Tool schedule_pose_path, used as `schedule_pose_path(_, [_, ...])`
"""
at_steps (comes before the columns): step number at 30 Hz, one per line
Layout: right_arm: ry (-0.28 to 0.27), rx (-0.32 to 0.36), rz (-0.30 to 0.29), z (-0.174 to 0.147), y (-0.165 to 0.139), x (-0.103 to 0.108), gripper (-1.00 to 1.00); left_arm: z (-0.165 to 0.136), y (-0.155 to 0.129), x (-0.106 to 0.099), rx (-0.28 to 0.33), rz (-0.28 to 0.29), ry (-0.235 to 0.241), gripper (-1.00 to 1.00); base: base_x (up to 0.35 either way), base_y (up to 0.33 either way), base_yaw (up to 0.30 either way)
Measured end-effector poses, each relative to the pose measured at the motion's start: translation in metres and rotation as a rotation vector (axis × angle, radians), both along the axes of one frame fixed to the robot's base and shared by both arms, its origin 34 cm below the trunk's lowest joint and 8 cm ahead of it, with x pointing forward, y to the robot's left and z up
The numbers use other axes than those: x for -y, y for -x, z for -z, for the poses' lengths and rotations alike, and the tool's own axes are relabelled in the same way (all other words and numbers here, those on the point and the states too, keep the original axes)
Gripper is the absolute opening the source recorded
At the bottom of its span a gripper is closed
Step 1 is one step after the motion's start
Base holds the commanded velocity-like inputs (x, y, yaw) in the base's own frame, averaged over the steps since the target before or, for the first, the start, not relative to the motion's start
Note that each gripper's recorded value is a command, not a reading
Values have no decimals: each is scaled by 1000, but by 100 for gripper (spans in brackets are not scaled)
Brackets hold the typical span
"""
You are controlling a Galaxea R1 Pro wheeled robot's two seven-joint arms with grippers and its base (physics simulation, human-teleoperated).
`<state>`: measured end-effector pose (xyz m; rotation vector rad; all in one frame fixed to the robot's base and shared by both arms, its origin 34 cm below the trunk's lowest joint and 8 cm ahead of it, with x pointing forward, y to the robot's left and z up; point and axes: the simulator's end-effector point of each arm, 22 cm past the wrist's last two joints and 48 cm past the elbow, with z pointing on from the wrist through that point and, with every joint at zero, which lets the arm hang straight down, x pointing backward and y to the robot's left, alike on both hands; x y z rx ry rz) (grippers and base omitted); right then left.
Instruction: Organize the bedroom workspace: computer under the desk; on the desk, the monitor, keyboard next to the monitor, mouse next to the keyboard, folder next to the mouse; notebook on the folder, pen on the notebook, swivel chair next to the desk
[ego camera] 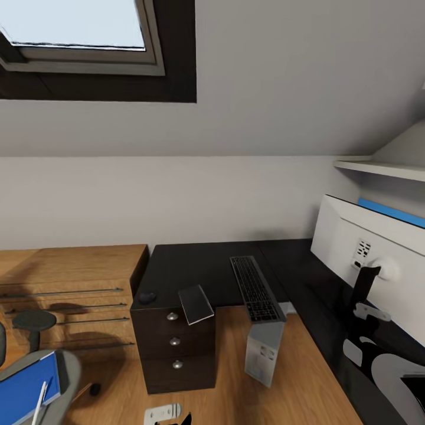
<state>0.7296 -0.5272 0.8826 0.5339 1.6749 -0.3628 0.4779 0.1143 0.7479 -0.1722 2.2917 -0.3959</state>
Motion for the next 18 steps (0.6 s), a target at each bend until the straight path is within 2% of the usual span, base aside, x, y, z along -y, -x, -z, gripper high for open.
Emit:
schedule_pose_path(5, [1, 0, -1, 0, 0, 0, 100, 0, 0, 0, -1, 0, -1, 100, 86, -16, 0])
schedule_pose_path(18, [-1, 0, 1, 0, 0, 0, 100, 1, 0, 0, -2, -1, -1, 100, 9, -2, 0])
